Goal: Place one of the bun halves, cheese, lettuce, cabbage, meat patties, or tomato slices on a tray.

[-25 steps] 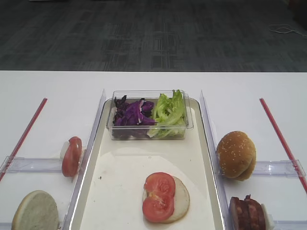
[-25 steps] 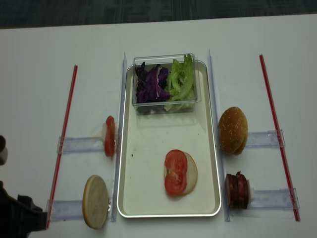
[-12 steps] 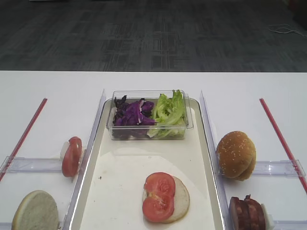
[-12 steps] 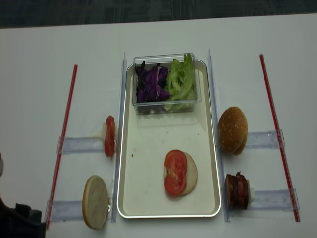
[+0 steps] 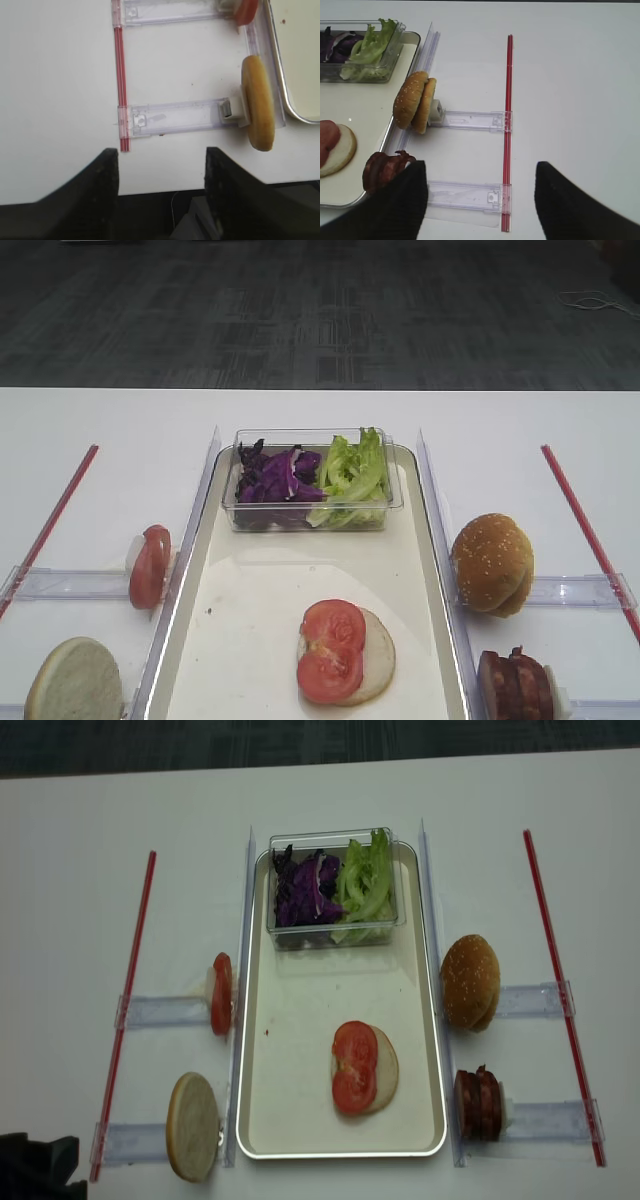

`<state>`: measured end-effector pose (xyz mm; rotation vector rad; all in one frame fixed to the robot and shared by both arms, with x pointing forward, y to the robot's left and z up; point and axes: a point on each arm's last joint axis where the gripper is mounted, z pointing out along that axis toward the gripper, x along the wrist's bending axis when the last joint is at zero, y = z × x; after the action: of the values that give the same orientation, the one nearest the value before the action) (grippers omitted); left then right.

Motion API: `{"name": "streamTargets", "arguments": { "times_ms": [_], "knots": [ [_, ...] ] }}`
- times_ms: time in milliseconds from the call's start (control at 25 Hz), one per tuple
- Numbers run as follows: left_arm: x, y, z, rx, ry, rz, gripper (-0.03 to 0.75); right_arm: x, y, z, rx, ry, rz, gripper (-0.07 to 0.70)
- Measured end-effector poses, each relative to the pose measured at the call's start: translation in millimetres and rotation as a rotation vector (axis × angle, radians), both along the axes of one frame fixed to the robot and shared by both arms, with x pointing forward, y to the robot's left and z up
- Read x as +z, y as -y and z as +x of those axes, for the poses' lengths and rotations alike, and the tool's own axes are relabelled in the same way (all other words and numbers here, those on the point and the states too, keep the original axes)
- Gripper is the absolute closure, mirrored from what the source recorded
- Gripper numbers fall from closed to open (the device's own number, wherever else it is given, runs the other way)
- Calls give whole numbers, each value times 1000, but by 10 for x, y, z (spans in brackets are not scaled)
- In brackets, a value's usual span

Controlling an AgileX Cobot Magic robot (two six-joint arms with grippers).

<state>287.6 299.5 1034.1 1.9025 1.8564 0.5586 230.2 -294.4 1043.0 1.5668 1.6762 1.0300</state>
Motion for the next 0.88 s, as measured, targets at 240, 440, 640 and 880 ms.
{"name": "streamTargets", "arguments": {
  "times_ms": [240,440,640,880],
  "knots": [
    [25,0,-75,0,55,0,316,0,0,0,0,0,0,163],
    [47,1,-159,0,115,0,316,0,0,0,0,0,0,163],
    [61,1,-227,0,163,1,316,0,0,0,0,0,0,163],
    [71,1,-306,0,213,1,316,0,0,0,0,0,0,163]
  ]
}}
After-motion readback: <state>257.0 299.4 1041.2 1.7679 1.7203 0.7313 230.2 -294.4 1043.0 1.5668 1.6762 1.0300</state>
